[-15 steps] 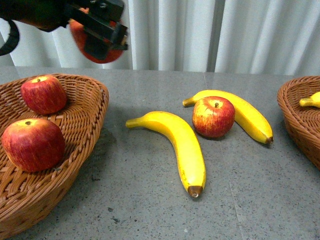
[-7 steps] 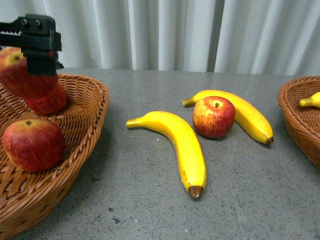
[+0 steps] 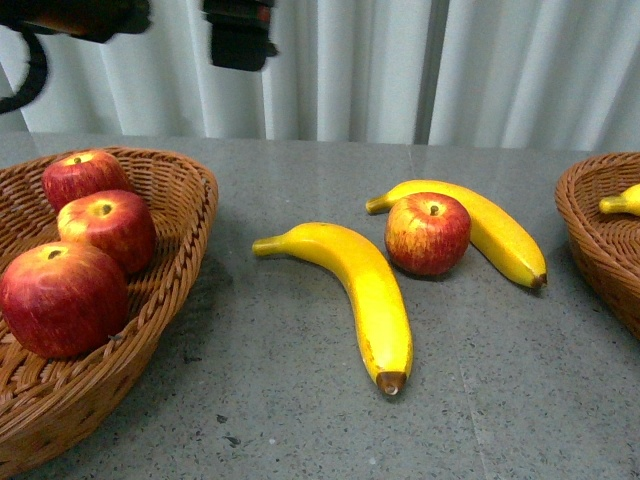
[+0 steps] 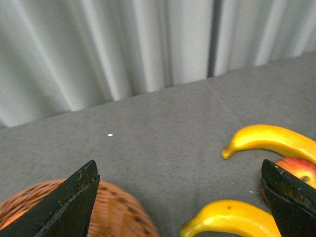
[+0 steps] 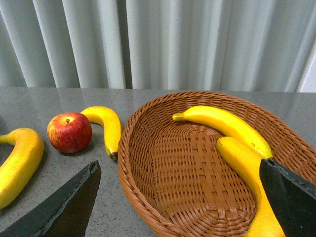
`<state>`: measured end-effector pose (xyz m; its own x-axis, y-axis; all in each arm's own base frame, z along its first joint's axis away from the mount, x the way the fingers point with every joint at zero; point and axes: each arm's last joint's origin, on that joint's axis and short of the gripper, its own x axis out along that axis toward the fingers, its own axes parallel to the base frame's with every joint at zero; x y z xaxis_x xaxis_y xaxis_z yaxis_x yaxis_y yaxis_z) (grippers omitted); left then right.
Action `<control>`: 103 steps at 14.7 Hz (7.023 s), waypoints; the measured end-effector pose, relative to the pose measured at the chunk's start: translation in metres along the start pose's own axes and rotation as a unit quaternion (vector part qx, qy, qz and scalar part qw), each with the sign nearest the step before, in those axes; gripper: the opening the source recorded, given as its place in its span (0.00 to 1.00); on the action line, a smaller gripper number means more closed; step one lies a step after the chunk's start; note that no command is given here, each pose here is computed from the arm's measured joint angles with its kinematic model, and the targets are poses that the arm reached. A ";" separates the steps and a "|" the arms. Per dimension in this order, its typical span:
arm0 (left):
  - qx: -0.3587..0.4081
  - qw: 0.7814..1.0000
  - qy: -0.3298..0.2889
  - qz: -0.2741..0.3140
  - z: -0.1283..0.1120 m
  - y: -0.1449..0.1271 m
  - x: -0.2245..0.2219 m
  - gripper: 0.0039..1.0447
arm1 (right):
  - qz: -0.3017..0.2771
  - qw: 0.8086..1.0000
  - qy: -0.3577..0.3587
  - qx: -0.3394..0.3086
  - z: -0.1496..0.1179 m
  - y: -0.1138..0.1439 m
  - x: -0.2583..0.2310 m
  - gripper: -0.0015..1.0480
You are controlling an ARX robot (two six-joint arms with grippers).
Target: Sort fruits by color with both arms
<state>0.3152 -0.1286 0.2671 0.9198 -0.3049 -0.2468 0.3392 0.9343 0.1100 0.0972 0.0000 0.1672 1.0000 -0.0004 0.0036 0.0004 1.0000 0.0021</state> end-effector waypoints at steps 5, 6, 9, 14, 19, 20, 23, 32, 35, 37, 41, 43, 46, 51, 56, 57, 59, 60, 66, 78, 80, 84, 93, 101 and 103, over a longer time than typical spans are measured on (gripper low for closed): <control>0.094 0.975 0.060 -0.190 -0.035 -0.071 0.067 0.94 | 0.000 1.000 0.000 0.000 0.000 0.000 0.000 0.94; 0.097 0.974 0.058 -0.199 -0.034 -0.073 0.072 0.94 | 0.000 1.000 0.000 0.000 0.000 0.000 0.000 0.94; 0.108 0.962 0.080 -0.239 -0.040 -0.080 0.094 0.94 | 0.000 1.000 0.000 0.000 0.000 0.000 0.000 0.94; 0.110 0.957 0.113 -0.245 -0.056 -0.087 0.120 0.94 | 0.000 1.000 0.000 0.000 0.000 0.000 0.000 0.94; 0.110 0.951 0.137 -0.256 -0.074 -0.094 0.136 0.94 | 0.000 1.000 0.000 0.000 0.000 0.000 0.000 0.94; 0.110 0.951 0.134 -0.256 -0.075 -0.094 0.136 0.88 | 0.000 1.000 0.000 0.000 0.000 0.000 0.000 0.94; 0.112 0.954 0.114 -0.254 -0.070 -0.096 0.134 0.70 | 0.000 1.000 0.000 0.000 0.000 0.000 0.000 0.94; -0.065 0.980 0.007 0.189 -0.012 0.035 0.011 0.68 | 0.000 1.000 0.000 0.000 0.000 0.000 0.000 0.94; -0.100 0.971 -0.012 0.217 -0.016 0.038 -0.029 0.92 | 0.000 1.000 0.000 0.000 0.000 0.000 0.000 0.94; -0.112 0.969 -0.030 0.217 -0.015 0.034 -0.047 0.93 | 0.000 1.000 0.000 0.000 0.000 0.000 0.000 0.94; -0.123 0.970 -0.078 0.195 -0.008 0.031 -0.066 0.94 | 0.000 1.000 0.000 0.000 0.000 0.000 0.000 0.94; -0.122 0.971 -0.083 0.188 -0.012 0.032 -0.068 0.94 | 0.000 1.000 0.000 0.000 0.000 0.000 0.000 0.94; -0.123 0.973 -0.071 0.184 -0.016 0.034 -0.068 0.94 | 0.000 1.000 0.000 0.000 0.000 0.000 0.000 0.94; -0.095 0.976 -0.114 0.157 -0.025 0.030 -0.093 0.75 | 0.000 1.000 0.000 0.000 0.000 0.000 0.000 0.94; -0.084 0.978 -0.103 0.163 -0.089 0.043 -0.136 0.19 | 0.000 1.000 0.000 0.000 0.000 0.000 0.000 0.94; -0.084 0.977 -0.109 0.163 -0.097 0.045 -0.144 0.07 | 0.000 1.000 0.000 0.000 0.000 0.000 0.000 0.94; -0.084 0.975 -0.116 0.168 -0.108 0.047 -0.155 0.01 | 0.000 1.000 0.000 0.000 0.000 0.000 0.000 0.94; -0.084 0.976 -0.110 0.166 -0.117 0.047 -0.159 0.01 | 0.000 1.000 0.000 0.000 0.000 0.000 0.000 0.94; -0.083 0.977 -0.111 0.161 -0.142 0.050 -0.181 0.01 | 0.000 1.000 0.000 0.000 0.000 0.000 0.000 0.94; -0.081 0.975 -0.123 0.164 -0.156 0.041 -0.202 0.01 | 0.000 1.000 0.000 0.000 0.000 0.000 0.000 0.94; -0.081 0.976 -0.121 0.164 -0.157 0.040 -0.204 0.01 | 0.000 1.000 0.000 0.000 0.000 0.000 0.000 0.94; -0.084 0.978 -0.103 0.163 -0.164 0.035 -0.214 0.01 | 0.000 1.000 0.000 0.000 0.000 0.000 0.000 0.94; -0.081 0.976 -0.115 0.164 -0.163 0.035 -0.215 0.33 | 0.000 1.000 0.000 0.000 0.000 0.000 0.000 0.94; -0.080 0.976 -0.115 0.164 -0.163 0.035 -0.215 0.94 | 0.000 1.000 0.000 0.000 0.000 0.000 0.000 0.94; -0.080 0.976 -0.115 0.164 -0.163 0.035 -0.215 0.94 | 0.000 1.000 0.000 0.000 0.000 0.000 0.000 0.94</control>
<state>0.0974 -0.0001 0.1676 1.0000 -0.0008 0.0010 0.0008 0.9999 -0.0101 0.0972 0.0000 0.1672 1.0000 -0.0004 0.0044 0.0004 1.0000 0.0021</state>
